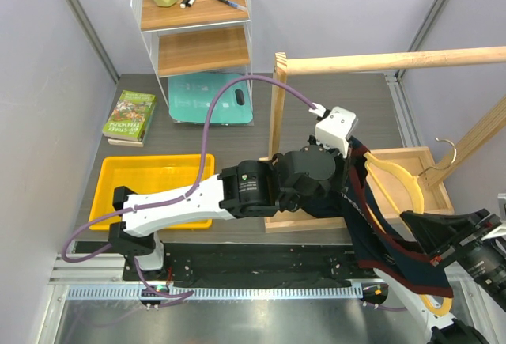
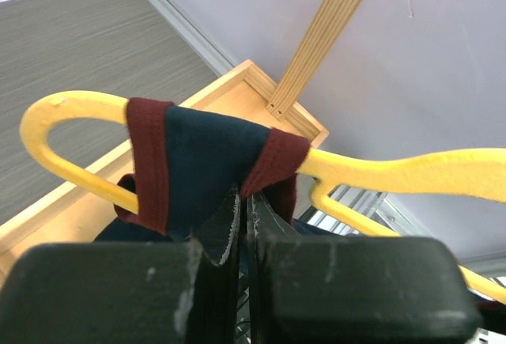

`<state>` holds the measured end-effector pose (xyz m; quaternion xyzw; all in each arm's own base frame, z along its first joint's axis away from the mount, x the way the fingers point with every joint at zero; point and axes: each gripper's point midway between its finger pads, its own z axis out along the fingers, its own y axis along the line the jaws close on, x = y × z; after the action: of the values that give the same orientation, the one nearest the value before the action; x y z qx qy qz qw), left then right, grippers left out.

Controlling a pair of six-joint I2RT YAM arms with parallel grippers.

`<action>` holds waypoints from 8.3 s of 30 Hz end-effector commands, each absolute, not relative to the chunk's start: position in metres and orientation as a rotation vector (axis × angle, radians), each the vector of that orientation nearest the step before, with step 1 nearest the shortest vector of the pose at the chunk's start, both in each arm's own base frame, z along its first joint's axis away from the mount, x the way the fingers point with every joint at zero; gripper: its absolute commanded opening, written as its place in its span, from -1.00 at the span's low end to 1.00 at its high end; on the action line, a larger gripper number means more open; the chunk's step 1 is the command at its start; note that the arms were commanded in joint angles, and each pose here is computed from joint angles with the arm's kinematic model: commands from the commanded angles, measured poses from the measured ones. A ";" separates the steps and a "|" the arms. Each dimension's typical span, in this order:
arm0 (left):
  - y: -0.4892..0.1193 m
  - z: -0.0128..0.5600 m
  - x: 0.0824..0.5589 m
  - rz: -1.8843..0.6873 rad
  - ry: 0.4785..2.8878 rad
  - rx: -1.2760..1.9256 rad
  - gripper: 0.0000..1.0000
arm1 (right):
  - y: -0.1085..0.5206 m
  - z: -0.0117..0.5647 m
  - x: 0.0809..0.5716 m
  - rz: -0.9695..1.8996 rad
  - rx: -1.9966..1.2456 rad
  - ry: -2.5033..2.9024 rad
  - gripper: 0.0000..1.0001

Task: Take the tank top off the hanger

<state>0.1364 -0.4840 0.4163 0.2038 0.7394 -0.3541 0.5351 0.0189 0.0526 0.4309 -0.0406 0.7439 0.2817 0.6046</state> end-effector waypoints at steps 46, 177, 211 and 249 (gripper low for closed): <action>-0.364 0.482 0.188 -0.542 1.594 0.096 -0.99 | 0.042 0.409 -0.081 0.854 -0.198 1.538 -0.98; -0.350 0.326 0.011 -1.268 1.963 0.589 -0.99 | 0.085 0.503 0.157 0.604 -0.046 1.598 -0.98; -0.318 0.305 0.047 -1.054 2.054 0.545 -1.00 | 0.067 0.425 0.188 0.432 0.107 1.822 -0.23; -0.199 0.513 0.203 -0.438 1.721 0.341 -1.00 | 0.019 0.418 0.098 0.413 0.194 1.734 0.47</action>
<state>0.1799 -0.1968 0.5119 0.1164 0.7383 -0.2380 0.6202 0.1004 0.0191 0.4140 0.0825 0.7654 0.1704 0.6151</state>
